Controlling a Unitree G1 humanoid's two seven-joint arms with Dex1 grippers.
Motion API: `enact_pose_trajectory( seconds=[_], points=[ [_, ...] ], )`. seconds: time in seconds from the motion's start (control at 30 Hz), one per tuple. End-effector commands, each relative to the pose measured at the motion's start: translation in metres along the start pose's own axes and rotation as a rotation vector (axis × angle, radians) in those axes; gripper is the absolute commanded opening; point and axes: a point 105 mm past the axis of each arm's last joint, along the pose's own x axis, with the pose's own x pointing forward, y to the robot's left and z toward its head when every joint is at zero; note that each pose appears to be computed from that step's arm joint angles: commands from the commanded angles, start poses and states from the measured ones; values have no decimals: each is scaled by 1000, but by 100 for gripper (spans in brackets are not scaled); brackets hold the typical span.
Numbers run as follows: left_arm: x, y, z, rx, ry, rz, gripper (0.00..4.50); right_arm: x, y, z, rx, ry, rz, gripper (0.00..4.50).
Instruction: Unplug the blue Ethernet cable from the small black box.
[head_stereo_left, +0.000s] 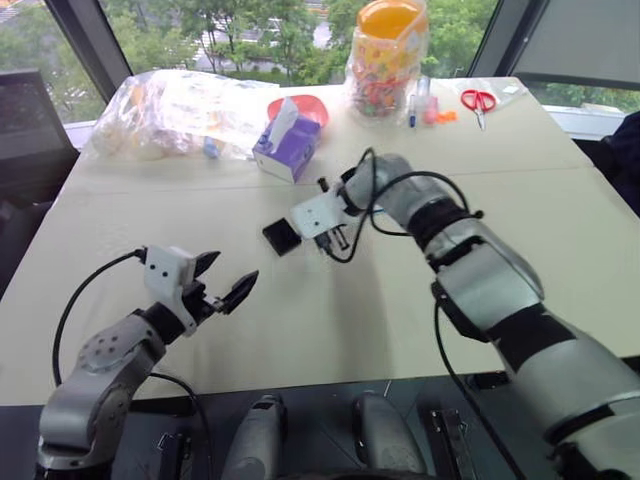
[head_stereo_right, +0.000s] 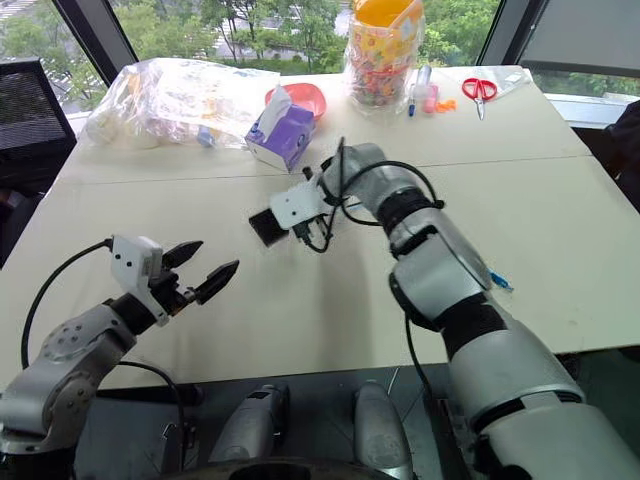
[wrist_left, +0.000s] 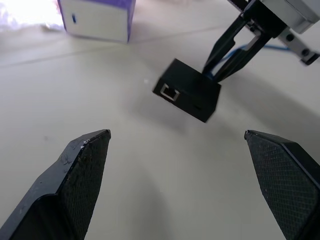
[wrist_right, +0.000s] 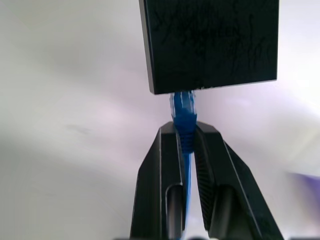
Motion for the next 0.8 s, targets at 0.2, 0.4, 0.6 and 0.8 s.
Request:
enact_pose_trajectory(
  seconds=[0.2,0.4,0.6,0.8],
  points=[
    [26,-1,51,-107,-134,-141,450,-42,-10,28,-205,-171,-532,6],
    [39,-4,65,-125,-112,-262,450,-52,0,48,-218,-160,-688,6],
    [48,-8,68,-134,-95,-328,450,-55,2,53,-213,-132,-702,6],
    [52,-10,73,-125,-108,-346,396,-55,3,52,-213,-124,-687,0]
  ],
)
